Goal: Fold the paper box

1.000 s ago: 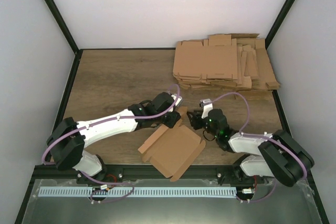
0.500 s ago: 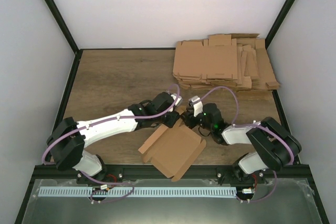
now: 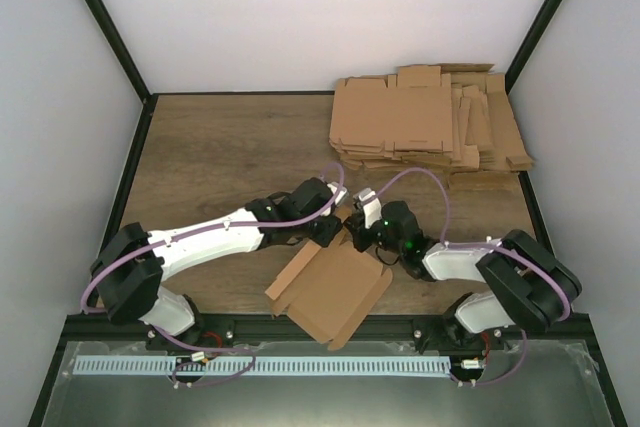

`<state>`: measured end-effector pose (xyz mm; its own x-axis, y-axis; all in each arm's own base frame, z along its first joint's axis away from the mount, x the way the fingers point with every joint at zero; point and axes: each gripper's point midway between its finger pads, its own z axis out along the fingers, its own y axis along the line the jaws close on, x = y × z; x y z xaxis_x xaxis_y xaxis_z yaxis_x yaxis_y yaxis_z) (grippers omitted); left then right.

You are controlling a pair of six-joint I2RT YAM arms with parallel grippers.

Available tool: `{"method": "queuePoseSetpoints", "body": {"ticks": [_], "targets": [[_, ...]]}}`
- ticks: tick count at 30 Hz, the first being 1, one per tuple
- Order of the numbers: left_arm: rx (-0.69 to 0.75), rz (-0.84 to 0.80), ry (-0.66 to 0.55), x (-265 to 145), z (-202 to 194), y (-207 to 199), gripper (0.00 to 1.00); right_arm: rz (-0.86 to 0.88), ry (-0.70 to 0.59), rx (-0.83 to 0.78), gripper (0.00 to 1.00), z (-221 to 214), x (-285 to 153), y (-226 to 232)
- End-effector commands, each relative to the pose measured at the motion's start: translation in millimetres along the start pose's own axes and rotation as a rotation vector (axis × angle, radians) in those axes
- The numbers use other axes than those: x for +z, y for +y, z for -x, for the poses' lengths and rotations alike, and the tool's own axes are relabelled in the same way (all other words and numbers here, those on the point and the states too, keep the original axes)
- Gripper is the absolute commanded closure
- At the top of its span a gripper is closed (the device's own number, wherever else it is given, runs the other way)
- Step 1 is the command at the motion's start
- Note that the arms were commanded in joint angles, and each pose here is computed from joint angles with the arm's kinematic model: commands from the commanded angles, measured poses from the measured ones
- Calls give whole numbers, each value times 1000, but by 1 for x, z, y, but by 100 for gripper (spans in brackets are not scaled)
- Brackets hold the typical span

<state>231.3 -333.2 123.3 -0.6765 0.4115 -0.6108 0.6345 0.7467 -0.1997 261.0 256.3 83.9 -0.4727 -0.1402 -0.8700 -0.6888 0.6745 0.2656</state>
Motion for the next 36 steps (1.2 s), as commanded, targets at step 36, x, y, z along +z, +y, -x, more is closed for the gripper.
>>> {"method": "queuePoseSetpoints", "body": {"ticks": [36], "targets": [[-57, -32, 108, 3, -28, -4, 56, -165, 105, 175, 94, -42, -21, 20]]}}
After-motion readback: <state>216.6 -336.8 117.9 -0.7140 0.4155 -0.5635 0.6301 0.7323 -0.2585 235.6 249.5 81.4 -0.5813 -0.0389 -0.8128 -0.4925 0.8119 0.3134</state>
